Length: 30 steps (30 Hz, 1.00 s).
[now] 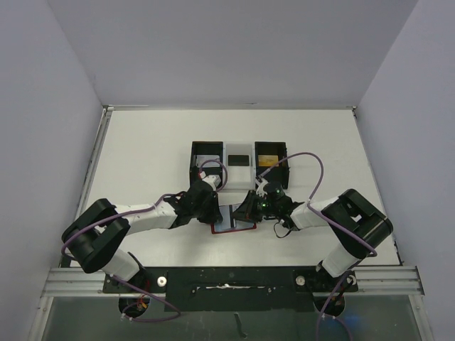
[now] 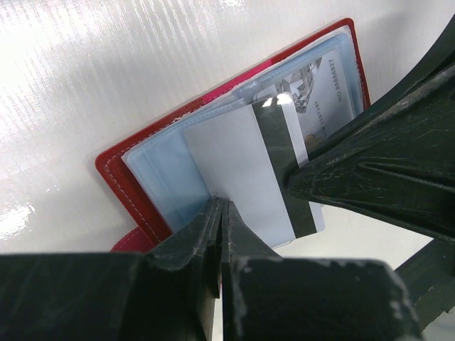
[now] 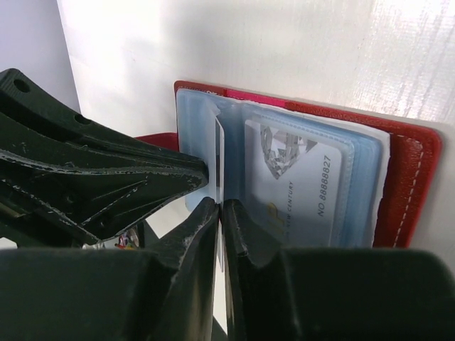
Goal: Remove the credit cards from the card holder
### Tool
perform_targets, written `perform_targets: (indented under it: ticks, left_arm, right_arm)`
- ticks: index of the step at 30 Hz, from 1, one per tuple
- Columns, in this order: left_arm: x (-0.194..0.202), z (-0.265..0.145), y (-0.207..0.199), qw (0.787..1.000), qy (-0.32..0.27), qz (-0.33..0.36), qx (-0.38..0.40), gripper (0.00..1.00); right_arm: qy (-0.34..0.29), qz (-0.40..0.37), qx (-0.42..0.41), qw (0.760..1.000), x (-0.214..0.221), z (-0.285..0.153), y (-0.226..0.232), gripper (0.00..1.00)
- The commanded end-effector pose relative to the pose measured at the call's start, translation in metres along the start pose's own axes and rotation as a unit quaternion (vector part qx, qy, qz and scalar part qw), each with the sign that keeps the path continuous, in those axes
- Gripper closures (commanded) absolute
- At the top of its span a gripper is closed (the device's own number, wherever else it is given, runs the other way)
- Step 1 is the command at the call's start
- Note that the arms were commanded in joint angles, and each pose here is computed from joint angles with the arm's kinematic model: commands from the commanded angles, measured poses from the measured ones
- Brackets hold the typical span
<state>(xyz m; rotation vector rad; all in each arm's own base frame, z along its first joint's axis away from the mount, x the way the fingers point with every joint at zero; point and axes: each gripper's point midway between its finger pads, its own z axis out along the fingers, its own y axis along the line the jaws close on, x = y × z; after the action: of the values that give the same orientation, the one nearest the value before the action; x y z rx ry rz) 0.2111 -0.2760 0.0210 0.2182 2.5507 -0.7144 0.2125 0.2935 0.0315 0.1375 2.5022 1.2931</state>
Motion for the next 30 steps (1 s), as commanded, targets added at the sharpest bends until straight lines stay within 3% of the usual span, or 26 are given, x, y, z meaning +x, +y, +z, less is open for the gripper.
perform_targets:
  ticks: [1,8,14,19,30]
  left_arm:
    - [0.000,0.000,0.005,1.000,0.001,0.013,-0.009,1.00]
    - [-0.001,-0.002,0.000,1.000,-0.001,0.011,0.001,1.00]
    - [-0.003,-0.003,-0.001,1.000,-0.005,0.008,0.004,1.00]
    - [-0.004,-0.005,-0.001,1.000,-0.009,0.008,0.005,1.00]
    - [-0.012,-0.013,0.009,0.999,-0.034,-0.003,-0.020,1.00]
  right_arm:
    - [-0.019,-0.024,-0.035,0.999,-0.015,0.002,0.023,0.87]
    - [-0.020,-0.026,-0.034,0.999,-0.019,0.005,0.026,0.82]
    - [-0.015,-0.032,-0.019,0.999,-0.018,0.009,0.022,0.88]
    - [-0.016,-0.035,-0.008,0.999,-0.016,0.009,0.018,1.00]
    - [-0.051,-0.041,0.022,0.998,-0.022,-0.009,0.010,1.00]
